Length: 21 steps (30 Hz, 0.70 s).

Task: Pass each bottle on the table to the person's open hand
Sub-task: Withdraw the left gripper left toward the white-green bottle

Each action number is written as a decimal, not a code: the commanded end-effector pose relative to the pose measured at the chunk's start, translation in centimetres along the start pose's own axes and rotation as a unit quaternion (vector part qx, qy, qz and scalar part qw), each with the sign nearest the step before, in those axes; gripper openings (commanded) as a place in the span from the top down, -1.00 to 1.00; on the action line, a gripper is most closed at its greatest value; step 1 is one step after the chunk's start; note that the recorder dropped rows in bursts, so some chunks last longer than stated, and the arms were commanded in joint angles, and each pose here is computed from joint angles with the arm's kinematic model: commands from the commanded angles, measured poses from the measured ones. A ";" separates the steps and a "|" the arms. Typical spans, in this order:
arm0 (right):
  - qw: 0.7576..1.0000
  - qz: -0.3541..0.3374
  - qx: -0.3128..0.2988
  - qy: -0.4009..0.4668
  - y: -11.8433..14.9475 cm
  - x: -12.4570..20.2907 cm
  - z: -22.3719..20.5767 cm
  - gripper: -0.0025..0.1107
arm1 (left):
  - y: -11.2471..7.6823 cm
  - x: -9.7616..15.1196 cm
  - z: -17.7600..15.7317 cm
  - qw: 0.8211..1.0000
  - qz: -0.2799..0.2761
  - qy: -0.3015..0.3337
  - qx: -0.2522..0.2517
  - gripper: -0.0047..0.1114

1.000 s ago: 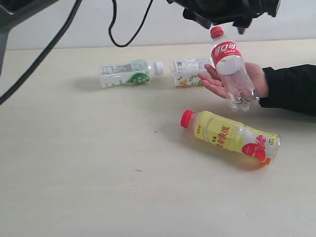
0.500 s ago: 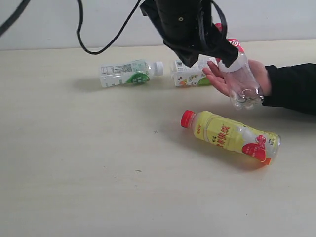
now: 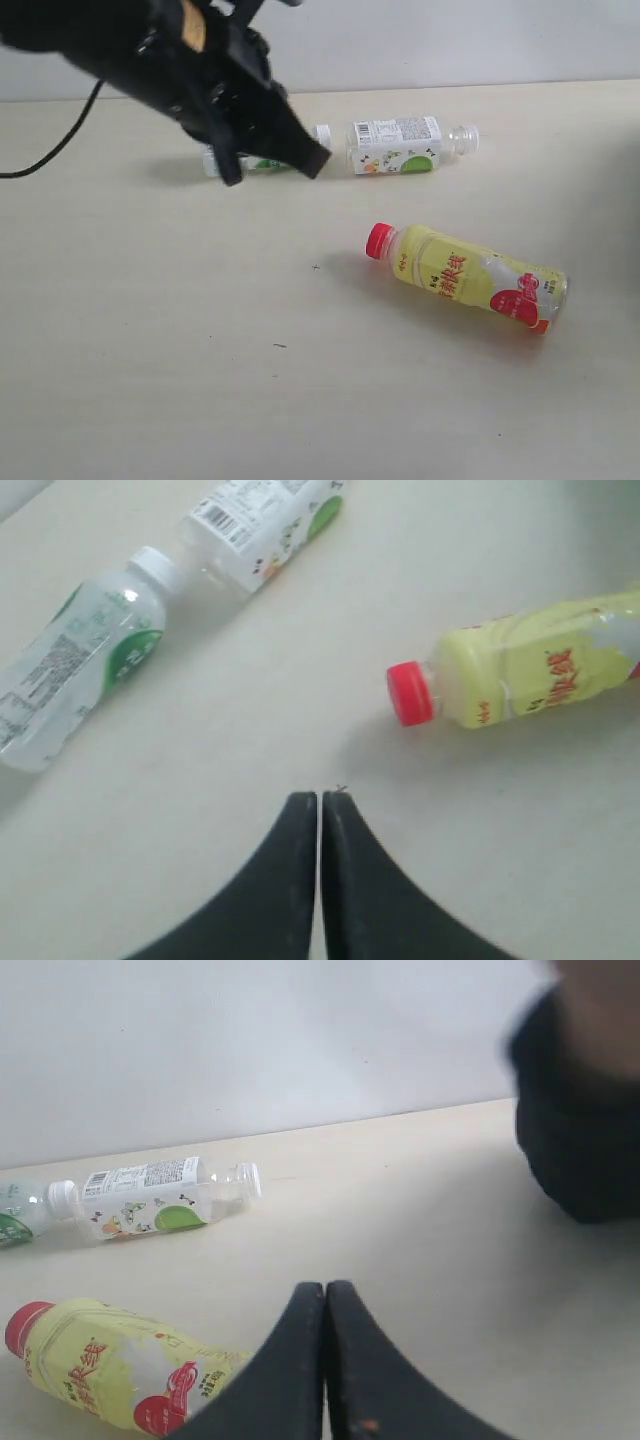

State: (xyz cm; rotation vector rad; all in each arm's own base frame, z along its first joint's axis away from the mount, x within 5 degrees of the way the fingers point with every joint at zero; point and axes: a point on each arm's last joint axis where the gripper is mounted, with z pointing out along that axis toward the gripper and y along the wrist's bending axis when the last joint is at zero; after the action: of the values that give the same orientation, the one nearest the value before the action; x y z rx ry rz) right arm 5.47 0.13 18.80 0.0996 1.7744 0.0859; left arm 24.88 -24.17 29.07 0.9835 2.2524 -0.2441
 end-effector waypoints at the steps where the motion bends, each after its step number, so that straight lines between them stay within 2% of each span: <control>1: 1.000 -0.004 0.004 -0.005 -0.1 0.0 0.0 0.96 | 1.8 3.5 -0.6 0.996 -0.030 -0.077 -0.014 0.86; 6: 1.000 -0.004 0.004 -0.005 -0.1 0.0 0.0 0.96 | 2.6 6.1 -0.6 0.988 -0.066 -0.135 -0.021 0.86; 13: 1.000 -0.004 0.004 -0.005 -0.1 0.0 0.0 0.96 | 2.2 9.1 0.4 0.990 -0.069 -0.119 -0.016 0.86; 21: 1.000 -0.004 0.004 -0.005 -0.1 0.0 0.0 0.96 | 2.0 9.5 0.6 0.986 -0.068 -0.149 -0.014 0.86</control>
State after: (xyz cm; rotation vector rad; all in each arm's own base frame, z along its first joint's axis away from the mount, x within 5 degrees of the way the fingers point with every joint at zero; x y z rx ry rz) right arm 5.47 0.13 18.80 0.0996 1.7744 0.0859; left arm 21.86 -17.47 22.31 0.7633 2.0730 -0.3643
